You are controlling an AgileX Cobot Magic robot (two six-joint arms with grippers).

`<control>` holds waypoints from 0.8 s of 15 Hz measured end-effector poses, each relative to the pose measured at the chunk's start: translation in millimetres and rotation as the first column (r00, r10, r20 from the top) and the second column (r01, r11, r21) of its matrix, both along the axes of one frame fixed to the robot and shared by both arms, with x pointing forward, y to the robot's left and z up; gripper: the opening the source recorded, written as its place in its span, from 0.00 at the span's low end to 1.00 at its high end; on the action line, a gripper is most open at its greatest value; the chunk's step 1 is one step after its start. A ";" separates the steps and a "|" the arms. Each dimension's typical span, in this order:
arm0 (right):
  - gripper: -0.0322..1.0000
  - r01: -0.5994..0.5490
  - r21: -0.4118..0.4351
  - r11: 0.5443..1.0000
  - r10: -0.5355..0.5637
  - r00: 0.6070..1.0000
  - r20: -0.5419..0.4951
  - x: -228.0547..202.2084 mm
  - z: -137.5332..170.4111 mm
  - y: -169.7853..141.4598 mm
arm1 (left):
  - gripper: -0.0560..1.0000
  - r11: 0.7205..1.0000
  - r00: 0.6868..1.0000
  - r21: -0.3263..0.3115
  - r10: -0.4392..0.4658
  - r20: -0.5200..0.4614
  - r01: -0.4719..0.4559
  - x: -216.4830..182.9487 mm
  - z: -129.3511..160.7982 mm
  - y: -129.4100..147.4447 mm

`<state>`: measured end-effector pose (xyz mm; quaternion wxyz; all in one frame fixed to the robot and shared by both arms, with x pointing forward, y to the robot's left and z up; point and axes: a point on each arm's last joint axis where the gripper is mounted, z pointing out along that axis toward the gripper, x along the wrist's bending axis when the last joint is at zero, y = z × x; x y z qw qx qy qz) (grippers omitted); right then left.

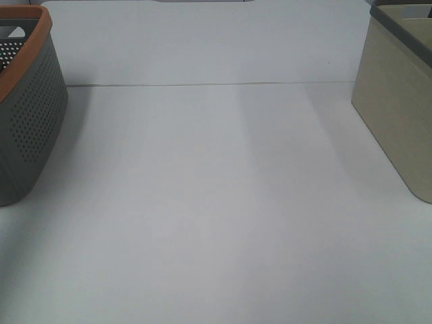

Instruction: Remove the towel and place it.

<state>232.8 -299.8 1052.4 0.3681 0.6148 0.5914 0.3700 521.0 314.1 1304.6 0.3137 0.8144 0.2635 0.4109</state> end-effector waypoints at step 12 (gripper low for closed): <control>0.71 -0.244 0.139 0.960 0.225 0.964 0.138 67.2 38.0 25.0 | 0.05 0.930 0.896 -0.039 -0.341 0.283 0.366 15.7 18.3 -87.0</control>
